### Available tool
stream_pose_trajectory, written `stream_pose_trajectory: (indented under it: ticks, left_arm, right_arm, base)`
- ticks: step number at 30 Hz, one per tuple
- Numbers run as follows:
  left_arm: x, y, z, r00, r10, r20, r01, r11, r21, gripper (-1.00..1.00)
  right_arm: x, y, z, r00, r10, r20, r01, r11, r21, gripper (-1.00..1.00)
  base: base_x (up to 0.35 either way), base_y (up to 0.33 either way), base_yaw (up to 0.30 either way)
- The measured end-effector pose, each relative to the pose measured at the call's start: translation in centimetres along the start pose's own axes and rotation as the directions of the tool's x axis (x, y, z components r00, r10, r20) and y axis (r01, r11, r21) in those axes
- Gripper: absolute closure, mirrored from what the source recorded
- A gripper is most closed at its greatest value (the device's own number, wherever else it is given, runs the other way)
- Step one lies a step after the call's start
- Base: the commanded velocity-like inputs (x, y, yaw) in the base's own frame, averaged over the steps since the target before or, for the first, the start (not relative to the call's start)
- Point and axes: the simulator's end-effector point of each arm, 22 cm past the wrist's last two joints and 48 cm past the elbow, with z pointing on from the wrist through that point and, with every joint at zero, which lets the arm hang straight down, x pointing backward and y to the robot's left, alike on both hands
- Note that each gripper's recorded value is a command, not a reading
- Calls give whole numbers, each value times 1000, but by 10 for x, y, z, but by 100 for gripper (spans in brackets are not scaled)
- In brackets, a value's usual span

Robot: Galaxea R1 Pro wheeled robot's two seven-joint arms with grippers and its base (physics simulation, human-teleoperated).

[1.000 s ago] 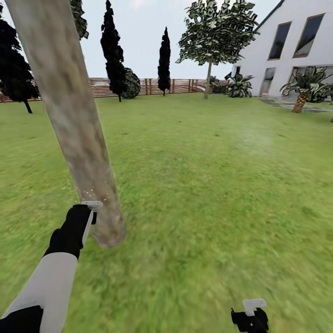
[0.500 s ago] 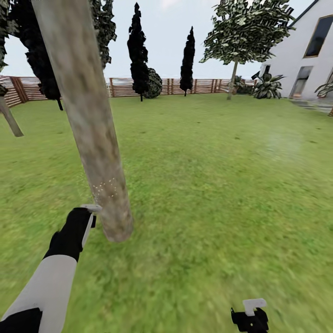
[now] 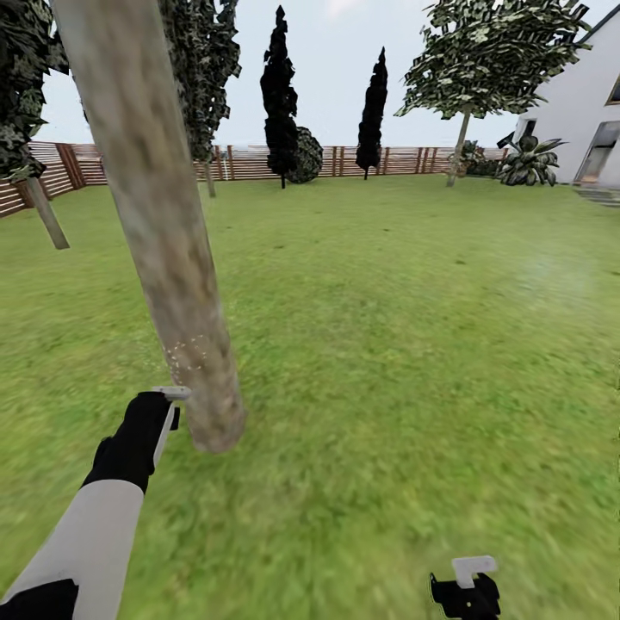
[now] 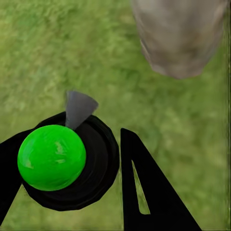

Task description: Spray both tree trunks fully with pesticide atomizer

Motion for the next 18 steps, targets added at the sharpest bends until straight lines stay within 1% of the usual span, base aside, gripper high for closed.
stream_pose_trajectory:
  ticks: [6,18]
  left_arm:
    - [0,0,0,1000,0,0,0,1000,0,100]
    - [2,6,2,1000,-3,-3,3,1000,-11,100]
  right_arm:
    - [0,0,0,1000,0,0,0,1000,0,-100]
    - [0,0,0,1000,0,0,0,1000,0,-100]
  base:
    - [131,-273,26]
    - [120,-273,265]
